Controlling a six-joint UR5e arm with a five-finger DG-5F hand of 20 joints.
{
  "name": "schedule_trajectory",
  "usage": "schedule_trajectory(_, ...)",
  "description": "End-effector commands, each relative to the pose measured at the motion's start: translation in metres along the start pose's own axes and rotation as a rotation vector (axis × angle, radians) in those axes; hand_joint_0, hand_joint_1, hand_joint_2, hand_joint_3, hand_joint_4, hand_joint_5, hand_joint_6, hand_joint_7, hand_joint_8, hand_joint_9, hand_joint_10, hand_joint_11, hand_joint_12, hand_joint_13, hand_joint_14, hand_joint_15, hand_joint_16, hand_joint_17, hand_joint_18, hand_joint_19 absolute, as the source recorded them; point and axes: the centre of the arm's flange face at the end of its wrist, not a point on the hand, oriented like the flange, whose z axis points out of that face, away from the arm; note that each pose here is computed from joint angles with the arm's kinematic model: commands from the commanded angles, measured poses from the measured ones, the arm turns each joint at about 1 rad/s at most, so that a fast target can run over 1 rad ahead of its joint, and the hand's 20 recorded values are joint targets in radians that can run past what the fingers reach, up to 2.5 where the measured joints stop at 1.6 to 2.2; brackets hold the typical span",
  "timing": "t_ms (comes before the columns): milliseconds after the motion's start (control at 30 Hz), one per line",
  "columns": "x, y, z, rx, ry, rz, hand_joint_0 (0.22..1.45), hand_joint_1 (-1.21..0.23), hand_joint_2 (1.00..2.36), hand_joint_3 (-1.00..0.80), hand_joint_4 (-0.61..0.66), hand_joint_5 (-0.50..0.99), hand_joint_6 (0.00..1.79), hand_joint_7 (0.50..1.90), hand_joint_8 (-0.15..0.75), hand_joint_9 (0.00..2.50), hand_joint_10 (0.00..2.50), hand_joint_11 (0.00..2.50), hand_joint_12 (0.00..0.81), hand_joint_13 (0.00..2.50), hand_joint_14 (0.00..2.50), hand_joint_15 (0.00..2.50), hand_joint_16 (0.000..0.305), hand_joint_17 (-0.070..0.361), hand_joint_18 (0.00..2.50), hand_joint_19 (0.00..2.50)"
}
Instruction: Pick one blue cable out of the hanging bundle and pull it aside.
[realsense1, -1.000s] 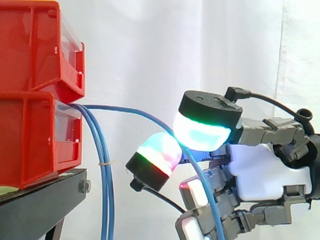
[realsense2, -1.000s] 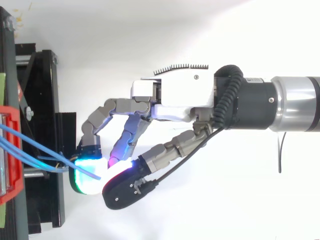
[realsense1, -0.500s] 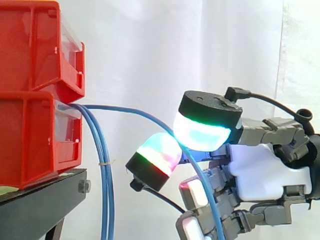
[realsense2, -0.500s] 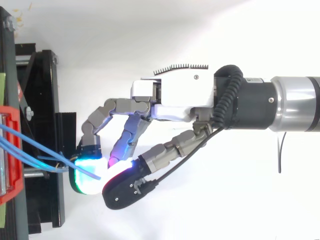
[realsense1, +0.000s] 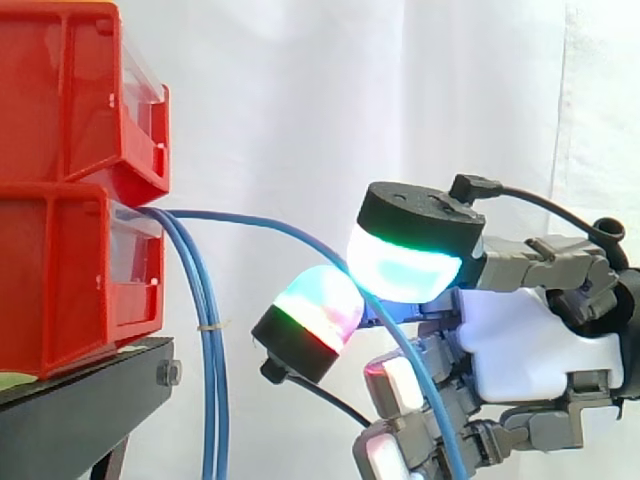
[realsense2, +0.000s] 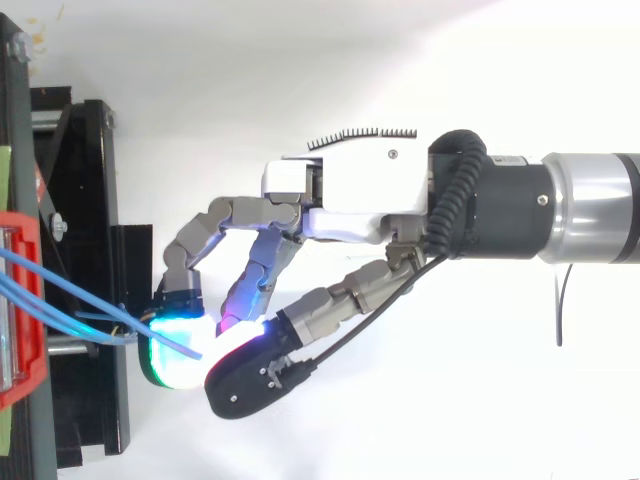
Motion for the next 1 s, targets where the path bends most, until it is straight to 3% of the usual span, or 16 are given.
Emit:
schedule_trajectory(0,0.0000,-0.0003,0.0001,0.000,0.000,0.000,0.57,-0.81,1.00,0.00,-0.07,-0.08,0.91,0.93,0.278,1.18,0.01,0.56,0.396,0.95,0.02,0.58,0.056,0.126,0.85,0.52)
schedule_trajectory(967,0.0000,-0.0003,0.0001,0.000,0.000,0.000,0.57,-0.81,1.00,-0.01,-0.08,-0.08,0.92,0.92,0.278,1.20,0.02,0.58,0.395,0.96,0.02,0.58,0.056,0.126,0.86,0.53)
